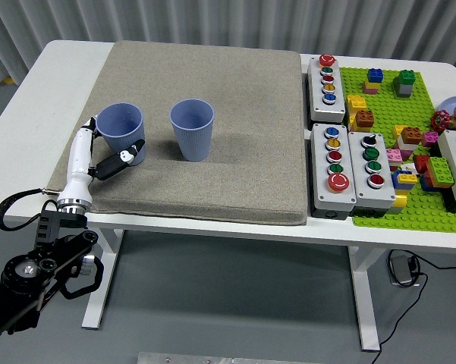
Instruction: Pick cup pour cup place
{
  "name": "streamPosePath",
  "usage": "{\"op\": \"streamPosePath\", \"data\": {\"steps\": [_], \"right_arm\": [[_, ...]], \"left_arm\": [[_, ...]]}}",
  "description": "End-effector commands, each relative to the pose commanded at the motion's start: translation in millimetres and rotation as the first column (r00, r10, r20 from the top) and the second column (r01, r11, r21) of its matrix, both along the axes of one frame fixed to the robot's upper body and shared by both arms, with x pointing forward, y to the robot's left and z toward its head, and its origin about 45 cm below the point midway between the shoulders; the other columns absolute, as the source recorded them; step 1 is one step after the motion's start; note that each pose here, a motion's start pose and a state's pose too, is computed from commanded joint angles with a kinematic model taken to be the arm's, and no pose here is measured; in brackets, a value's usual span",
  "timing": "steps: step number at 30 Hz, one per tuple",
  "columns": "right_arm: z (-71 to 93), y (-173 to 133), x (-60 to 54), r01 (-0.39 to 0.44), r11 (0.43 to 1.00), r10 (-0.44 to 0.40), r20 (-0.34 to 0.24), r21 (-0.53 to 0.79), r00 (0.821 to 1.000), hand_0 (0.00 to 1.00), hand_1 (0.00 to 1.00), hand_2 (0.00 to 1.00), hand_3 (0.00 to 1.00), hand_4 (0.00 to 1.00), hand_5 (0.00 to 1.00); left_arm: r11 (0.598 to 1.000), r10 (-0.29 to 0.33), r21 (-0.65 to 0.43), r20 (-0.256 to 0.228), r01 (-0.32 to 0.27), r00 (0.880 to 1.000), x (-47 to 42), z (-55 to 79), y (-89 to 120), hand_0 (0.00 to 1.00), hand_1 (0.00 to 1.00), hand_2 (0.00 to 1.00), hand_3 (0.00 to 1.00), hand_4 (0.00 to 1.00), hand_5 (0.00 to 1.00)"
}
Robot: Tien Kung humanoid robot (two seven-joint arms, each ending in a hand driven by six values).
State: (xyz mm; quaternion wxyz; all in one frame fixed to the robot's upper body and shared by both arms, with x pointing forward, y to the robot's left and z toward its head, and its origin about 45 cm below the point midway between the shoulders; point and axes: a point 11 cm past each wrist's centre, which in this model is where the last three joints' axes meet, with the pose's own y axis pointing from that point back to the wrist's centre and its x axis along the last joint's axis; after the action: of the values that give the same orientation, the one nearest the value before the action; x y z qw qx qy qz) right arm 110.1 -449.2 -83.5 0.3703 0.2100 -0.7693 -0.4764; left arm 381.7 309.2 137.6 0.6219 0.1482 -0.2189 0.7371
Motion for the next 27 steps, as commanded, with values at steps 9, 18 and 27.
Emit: {"op": "streamPosePath", "data": {"steps": [9,18,27], "right_arm": [[-0.1,0.0,-0.3,0.001,1.000,-0.001,0.000,0.000,1.000,0.671,0.598,0.559,0.573,0.002,0.067],[-0.2,-0.2,-1.2,0.000,1.000,0.000,-0.002,-0.001,1.000,0.671,0.597,0.559,0.572,0.002,0.066],[-0.4,-0.3,-1.9,0.002,1.000,-0.002,-0.003,0.000,1.000,0.671,0.597,0.559,0.573,0.002,0.067]], "left_arm": [[1.000,-0.006,0.025,-0.006,0.007,1.000,1.2,1.6,-0.8,0.720,0.751,0.875,0.836,0.931,0.378],[0.999,-0.003,0.039,-0.015,0.004,1.000,1.5,1.4,0.4,0.777,0.812,0.977,0.981,0.950,0.406],[0.999,-0.001,0.041,-0.017,0.002,1.000,1.0,1.0,1.7,0.783,0.818,0.982,0.989,0.955,0.408]]}}
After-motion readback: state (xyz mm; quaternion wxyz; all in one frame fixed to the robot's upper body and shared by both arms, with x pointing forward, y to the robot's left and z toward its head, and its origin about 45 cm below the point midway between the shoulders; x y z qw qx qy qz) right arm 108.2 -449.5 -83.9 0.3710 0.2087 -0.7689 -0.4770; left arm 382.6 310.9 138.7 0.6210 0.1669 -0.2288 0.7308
